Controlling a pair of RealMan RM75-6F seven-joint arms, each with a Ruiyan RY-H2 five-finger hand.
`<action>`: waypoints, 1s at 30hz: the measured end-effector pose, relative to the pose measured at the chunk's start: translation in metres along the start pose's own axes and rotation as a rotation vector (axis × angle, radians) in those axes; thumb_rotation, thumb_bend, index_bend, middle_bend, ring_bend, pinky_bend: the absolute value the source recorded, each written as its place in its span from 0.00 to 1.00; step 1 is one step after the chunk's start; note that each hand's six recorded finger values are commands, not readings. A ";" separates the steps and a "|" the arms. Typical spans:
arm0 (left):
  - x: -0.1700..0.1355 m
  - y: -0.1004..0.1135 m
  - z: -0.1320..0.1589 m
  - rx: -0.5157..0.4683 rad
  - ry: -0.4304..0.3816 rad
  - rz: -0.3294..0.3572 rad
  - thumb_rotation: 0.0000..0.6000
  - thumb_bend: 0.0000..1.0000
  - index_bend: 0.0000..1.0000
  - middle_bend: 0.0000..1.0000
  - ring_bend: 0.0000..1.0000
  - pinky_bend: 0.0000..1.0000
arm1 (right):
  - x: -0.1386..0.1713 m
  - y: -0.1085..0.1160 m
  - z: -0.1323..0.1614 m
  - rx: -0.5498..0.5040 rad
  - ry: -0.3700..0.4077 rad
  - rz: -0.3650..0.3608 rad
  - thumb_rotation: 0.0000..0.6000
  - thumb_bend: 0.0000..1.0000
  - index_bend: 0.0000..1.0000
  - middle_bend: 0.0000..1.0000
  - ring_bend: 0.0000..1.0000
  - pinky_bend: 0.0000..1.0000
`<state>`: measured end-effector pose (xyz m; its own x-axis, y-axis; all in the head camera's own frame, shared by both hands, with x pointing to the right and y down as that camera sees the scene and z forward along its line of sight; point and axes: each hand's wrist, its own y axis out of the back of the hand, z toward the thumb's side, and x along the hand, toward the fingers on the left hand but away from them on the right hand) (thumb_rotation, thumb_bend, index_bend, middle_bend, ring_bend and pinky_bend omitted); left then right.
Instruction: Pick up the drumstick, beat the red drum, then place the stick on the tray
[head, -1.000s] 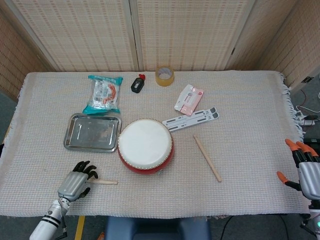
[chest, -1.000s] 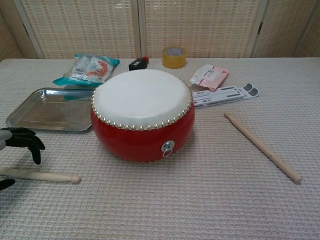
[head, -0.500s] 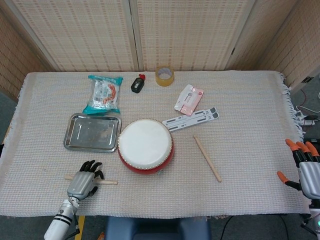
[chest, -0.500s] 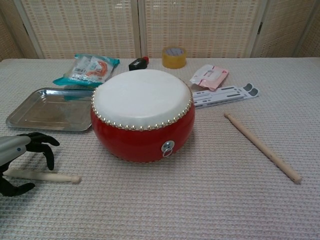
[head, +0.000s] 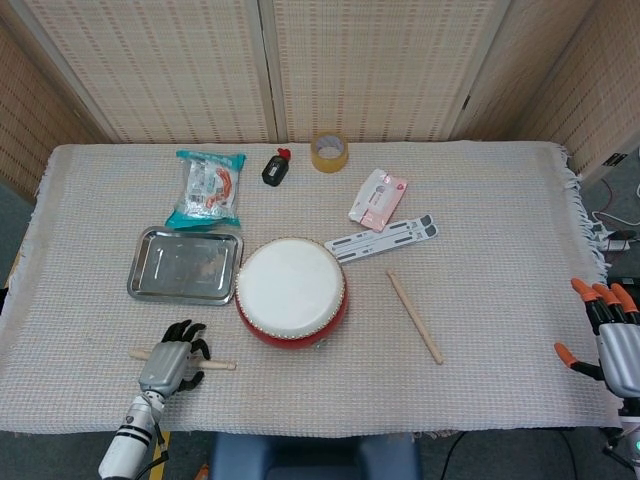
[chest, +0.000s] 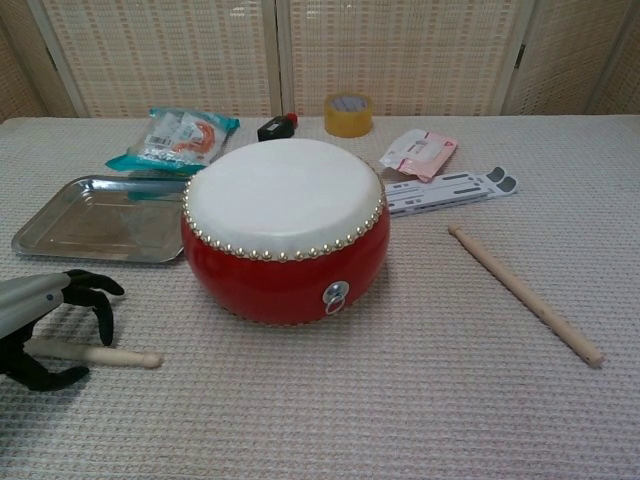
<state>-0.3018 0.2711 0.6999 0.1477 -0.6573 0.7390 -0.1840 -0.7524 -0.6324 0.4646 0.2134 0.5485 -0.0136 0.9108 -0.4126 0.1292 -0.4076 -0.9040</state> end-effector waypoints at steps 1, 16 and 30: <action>0.000 0.000 0.000 -0.007 0.003 -0.003 0.65 0.30 0.49 0.12 0.00 0.00 | 0.000 0.000 0.000 -0.001 -0.001 0.000 1.00 0.22 0.07 0.14 0.02 0.01; 0.002 -0.004 -0.003 0.035 0.005 -0.005 0.72 0.32 0.48 0.12 0.00 0.00 | 0.001 0.000 -0.002 -0.004 -0.004 0.000 1.00 0.22 0.08 0.14 0.02 0.01; 0.005 -0.006 -0.006 0.026 0.005 0.015 0.95 0.32 0.50 0.13 0.00 0.00 | 0.003 -0.001 -0.001 -0.003 -0.008 0.002 1.00 0.22 0.08 0.14 0.02 0.01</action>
<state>-0.3060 0.2726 0.7087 0.1400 -0.6682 0.7307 -0.1607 -0.7435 -0.6491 0.4657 0.2162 0.5482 -0.0211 0.9095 -0.4152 0.1318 -0.4091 -0.9029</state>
